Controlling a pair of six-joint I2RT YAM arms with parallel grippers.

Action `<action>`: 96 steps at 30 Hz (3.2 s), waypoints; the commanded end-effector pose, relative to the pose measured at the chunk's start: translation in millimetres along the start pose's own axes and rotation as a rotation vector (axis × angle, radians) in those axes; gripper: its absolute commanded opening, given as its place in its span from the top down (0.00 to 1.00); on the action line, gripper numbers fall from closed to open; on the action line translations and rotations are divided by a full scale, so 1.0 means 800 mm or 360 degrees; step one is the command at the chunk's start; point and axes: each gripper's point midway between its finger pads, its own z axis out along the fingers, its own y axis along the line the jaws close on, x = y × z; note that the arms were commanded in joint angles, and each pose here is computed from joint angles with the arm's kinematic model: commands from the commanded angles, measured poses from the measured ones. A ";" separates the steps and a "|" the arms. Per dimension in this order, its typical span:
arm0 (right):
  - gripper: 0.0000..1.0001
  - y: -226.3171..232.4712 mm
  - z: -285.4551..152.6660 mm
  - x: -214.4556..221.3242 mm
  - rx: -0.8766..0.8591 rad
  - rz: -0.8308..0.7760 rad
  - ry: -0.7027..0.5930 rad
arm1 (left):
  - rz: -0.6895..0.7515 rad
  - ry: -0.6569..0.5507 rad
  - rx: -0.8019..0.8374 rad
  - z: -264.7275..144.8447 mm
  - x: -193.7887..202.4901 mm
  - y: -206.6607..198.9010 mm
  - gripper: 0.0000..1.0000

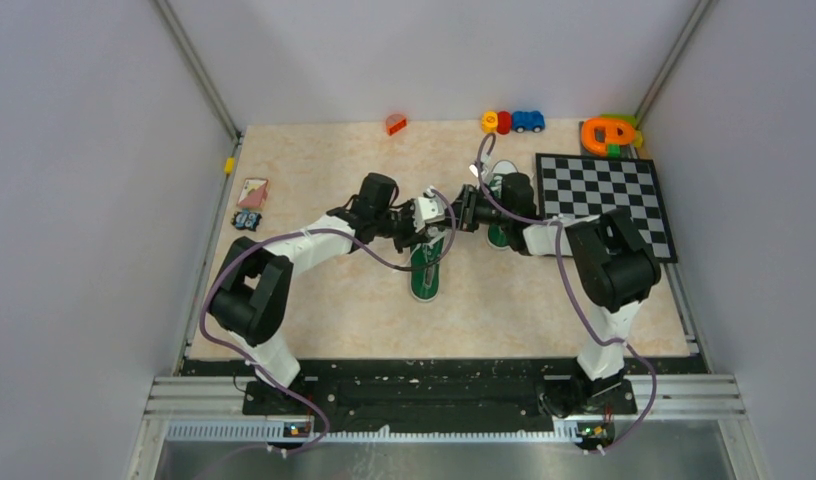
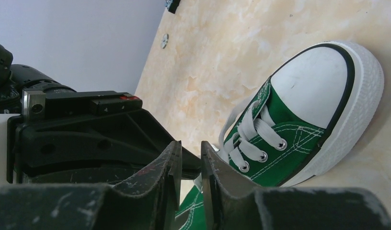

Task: Tie the shoes
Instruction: Wrap the shoelace around the shoelace.

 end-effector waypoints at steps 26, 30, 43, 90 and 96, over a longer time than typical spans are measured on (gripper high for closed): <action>0.21 -0.003 -0.045 -0.041 0.0081 -0.0861 0.0200 | 0.0025 -0.0066 0.0026 0.000 -0.014 -0.002 1.00; 0.23 -0.009 -0.048 -0.044 0.0119 -0.1118 0.0243 | 0.0045 -0.0130 -0.0026 -0.003 -0.020 -0.001 1.00; 0.39 0.006 -0.031 -0.015 -0.0220 -0.1648 0.0546 | -0.0019 -0.0183 -0.0102 -0.006 -0.014 -0.005 1.00; 1.00 0.029 0.001 -0.043 -0.0308 -0.1182 0.0379 | -0.0021 -0.0194 -0.0096 -0.007 -0.014 -0.007 1.00; 1.00 0.044 -0.005 -0.045 -0.0294 -0.0609 0.0104 | -0.0010 -0.0193 -0.0108 -0.010 -0.016 -0.006 1.00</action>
